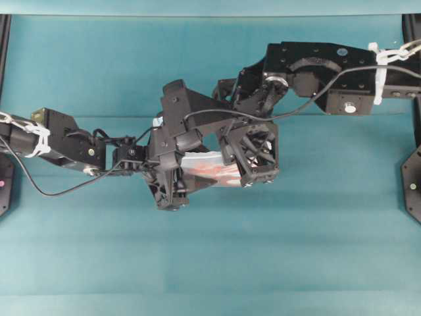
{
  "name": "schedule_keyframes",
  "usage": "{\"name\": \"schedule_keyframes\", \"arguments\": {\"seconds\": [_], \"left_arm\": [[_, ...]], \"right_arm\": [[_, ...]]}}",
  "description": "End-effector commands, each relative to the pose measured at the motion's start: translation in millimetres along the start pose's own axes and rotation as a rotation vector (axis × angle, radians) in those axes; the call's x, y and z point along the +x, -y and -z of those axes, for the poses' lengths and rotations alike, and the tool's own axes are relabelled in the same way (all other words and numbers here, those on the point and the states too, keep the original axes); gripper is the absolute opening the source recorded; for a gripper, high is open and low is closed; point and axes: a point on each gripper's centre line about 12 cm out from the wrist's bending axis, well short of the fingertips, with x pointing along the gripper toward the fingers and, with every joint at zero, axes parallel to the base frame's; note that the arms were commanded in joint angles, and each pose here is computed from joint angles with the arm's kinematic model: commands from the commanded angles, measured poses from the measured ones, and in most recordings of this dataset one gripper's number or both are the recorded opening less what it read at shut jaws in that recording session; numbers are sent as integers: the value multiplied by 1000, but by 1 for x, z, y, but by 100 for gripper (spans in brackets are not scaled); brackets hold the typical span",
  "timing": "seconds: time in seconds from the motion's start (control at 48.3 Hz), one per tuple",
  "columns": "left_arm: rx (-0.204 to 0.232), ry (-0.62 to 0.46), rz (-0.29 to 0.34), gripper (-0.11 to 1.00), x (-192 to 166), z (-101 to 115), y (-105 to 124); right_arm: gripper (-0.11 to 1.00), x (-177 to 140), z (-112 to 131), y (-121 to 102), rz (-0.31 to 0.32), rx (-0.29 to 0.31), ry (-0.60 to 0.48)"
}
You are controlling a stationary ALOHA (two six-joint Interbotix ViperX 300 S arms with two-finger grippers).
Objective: Hand over the clear zip bag and make it stand upright.
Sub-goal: 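Reach the left gripper under the hanging bag and grasp its bottom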
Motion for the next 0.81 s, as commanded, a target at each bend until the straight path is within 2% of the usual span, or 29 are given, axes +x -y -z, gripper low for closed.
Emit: {"name": "schedule_keyframes", "arguments": {"seconds": [0.0,0.104,0.145,0.332,0.518,0.684,0.787], "left_arm": [[4,22,0,48,0,-6,0],[14,20,2,27,0,-6,1],[19,20,3,24,0,-5,1],[49,17,4,24,0,-4,2],[59,15,5,24,0,-4,2],[61,14,4,24,0,-3,2],[62,12,5,24,-1,-3,2]], "right_arm": [[0,-9,-4,-4,9,-4,32],[0,-9,-4,-3,11,-2,35],[0,-9,-4,-3,11,-2,36],[0,-9,-4,-3,12,-3,38],[0,-10,-4,-4,11,2,37],[1,-11,-3,-1,11,90,40],[1,-12,-2,-1,10,120,38]]}}
